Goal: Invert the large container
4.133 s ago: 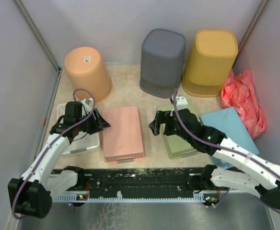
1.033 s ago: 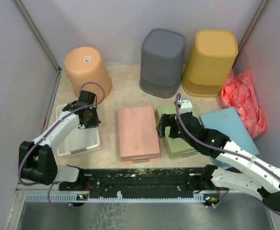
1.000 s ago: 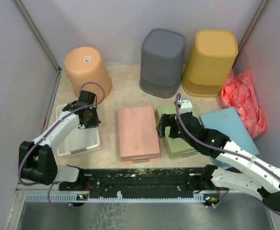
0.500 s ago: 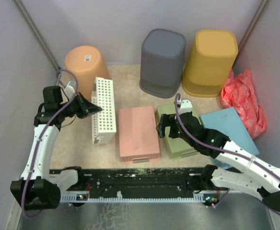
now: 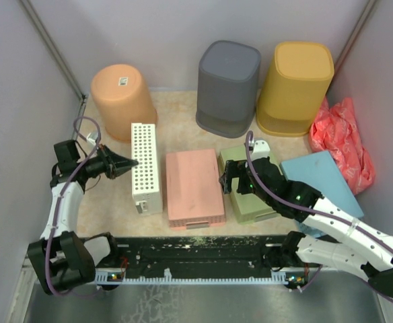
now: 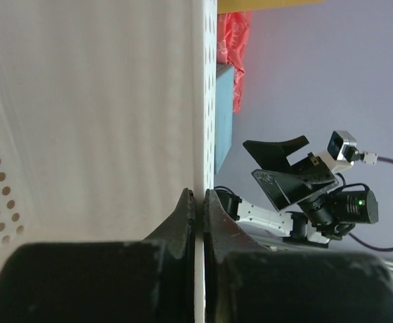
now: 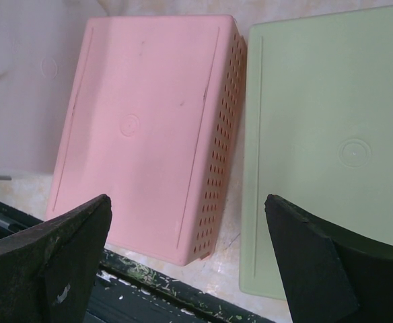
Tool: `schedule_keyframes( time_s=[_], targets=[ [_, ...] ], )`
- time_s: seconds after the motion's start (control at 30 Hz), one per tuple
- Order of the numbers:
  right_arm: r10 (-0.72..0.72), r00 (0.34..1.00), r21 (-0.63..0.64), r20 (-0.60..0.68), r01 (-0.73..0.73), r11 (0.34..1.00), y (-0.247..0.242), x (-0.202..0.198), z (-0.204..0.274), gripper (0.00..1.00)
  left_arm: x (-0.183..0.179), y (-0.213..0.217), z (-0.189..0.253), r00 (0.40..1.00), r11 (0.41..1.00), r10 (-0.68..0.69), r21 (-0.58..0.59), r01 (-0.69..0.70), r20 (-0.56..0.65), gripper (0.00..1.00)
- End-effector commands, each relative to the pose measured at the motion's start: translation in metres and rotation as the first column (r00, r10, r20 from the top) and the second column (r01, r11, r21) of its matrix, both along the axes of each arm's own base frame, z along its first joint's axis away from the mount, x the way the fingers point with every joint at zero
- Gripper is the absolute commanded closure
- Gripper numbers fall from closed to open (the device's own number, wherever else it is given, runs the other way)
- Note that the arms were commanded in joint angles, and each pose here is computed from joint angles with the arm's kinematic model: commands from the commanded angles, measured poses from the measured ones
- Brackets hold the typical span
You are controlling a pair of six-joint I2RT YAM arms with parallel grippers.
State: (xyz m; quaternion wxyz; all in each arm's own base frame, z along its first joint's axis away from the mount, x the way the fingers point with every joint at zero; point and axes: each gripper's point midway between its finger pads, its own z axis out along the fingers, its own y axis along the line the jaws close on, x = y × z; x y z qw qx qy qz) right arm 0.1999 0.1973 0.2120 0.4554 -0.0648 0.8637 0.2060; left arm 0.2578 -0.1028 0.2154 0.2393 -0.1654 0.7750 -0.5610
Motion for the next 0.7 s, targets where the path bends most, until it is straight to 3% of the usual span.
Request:
schedule_keyframes(
  time_s=[0.0, 0.13, 0.23, 0.33, 0.47, 0.67],
  targets=[
    [0.015, 0.999, 0.038, 0.05, -0.017, 0.999, 0.003, 0.0, 0.022, 0.04, 0.001, 0.013, -0.022, 0.999, 0.999, 0.027, 0.018, -0.027, -0.019, 1.0],
    [0.016, 0.999, 0.035, 0.051, -0.018, 0.999, 0.001, 0.0, 0.024, 0.04, 0.003, 0.035, -0.043, 0.99, 0.97, 0.12, 0.218, -0.103, -0.069, 1.0],
    [0.02, 0.998, 0.033, 0.052, -0.022, 0.999, 0.001, -0.001, 0.022, 0.04, 0.003, 0.06, -0.055, 0.974, 0.902, 0.208, 0.403, -0.154, -0.093, 0.99],
    [0.035, 0.998, 0.027, 0.048, -0.036, 0.999, 0.003, -0.002, 0.02, 0.04, 0.001, 0.088, -0.063, 0.948, 0.801, 0.305, 0.563, -0.203, -0.093, 0.86],
    [0.049, 0.998, 0.014, 0.051, -0.049, 0.999, 0.005, -0.001, 0.021, 0.03, -0.017, 0.128, -0.072, 0.886, 0.623, 0.453, 0.745, -0.238, -0.096, 0.72],
    [0.062, 0.996, 0.01, 0.056, -0.063, 0.998, 0.01, 0.001, 0.022, 0.04, -0.032, 0.154, -0.079, 0.808, 0.494, 0.584, 0.825, -0.276, -0.079, 0.65]
  ],
)
